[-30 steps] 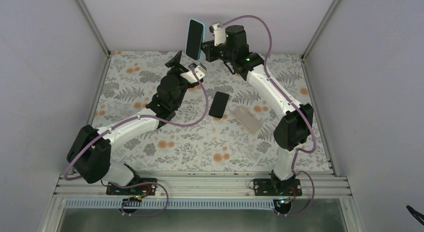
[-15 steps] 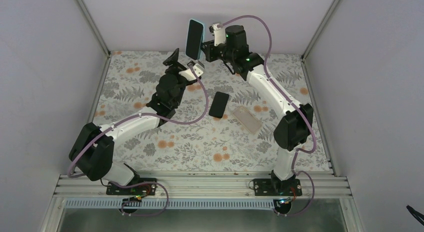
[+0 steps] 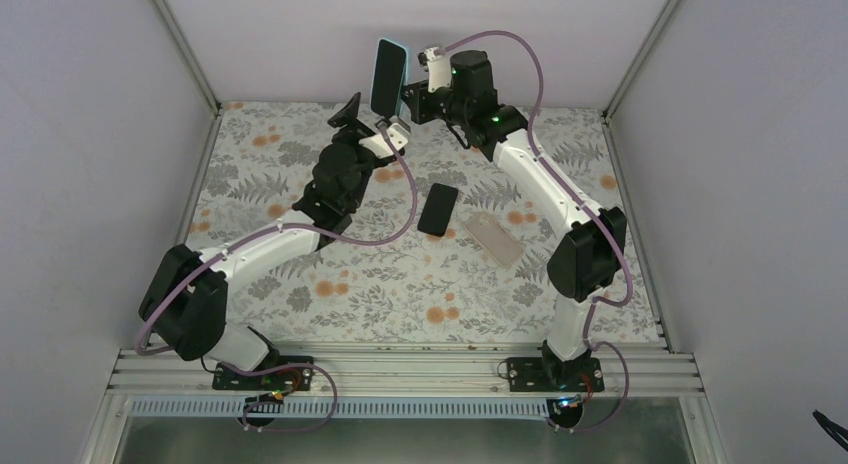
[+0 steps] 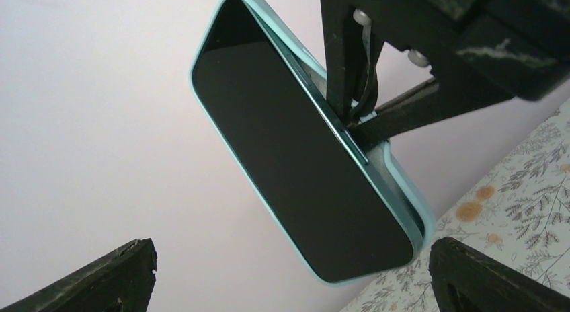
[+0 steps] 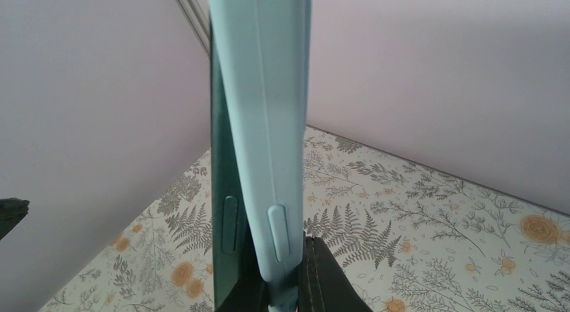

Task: Take the phone out of the phone case
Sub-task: Remove the phone case from the phone.

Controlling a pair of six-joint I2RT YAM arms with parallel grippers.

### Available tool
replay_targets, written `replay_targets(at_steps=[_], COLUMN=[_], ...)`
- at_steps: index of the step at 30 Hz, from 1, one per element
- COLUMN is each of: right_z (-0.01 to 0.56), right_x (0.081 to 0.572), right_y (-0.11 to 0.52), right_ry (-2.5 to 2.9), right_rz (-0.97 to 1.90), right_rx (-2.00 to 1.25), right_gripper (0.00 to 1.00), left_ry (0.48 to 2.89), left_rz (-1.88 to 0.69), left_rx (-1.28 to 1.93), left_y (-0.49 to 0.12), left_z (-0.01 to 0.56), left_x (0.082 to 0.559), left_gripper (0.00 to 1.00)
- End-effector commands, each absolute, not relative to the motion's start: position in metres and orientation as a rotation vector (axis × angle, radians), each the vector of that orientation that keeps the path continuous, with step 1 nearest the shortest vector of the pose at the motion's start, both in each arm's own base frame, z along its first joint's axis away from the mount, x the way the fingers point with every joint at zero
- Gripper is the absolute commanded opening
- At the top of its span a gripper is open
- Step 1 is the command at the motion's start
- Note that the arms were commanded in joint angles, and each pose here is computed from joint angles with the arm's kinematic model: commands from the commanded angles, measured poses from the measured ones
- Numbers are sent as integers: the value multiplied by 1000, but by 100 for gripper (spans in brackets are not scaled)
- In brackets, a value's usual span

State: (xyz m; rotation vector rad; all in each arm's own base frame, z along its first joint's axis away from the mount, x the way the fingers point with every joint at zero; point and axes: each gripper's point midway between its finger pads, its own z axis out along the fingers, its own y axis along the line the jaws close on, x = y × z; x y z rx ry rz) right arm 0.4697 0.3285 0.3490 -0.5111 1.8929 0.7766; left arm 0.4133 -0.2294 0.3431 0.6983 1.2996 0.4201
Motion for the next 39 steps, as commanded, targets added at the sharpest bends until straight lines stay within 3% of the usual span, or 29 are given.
replay_targets(at_steps=[1, 39], right_z=[397, 399], right_x=[470, 461], right_y=[328, 331], right_ry=[1754, 1748], right_rz=[816, 857], right_rx=[-498, -530], right_gripper=[3, 3], left_ry=[1289, 1313], left_rz=[384, 522], left_rx=[677, 512], left_y=[-235, -214], left_z=[354, 358], left_x=[418, 450], left_gripper=[100, 100])
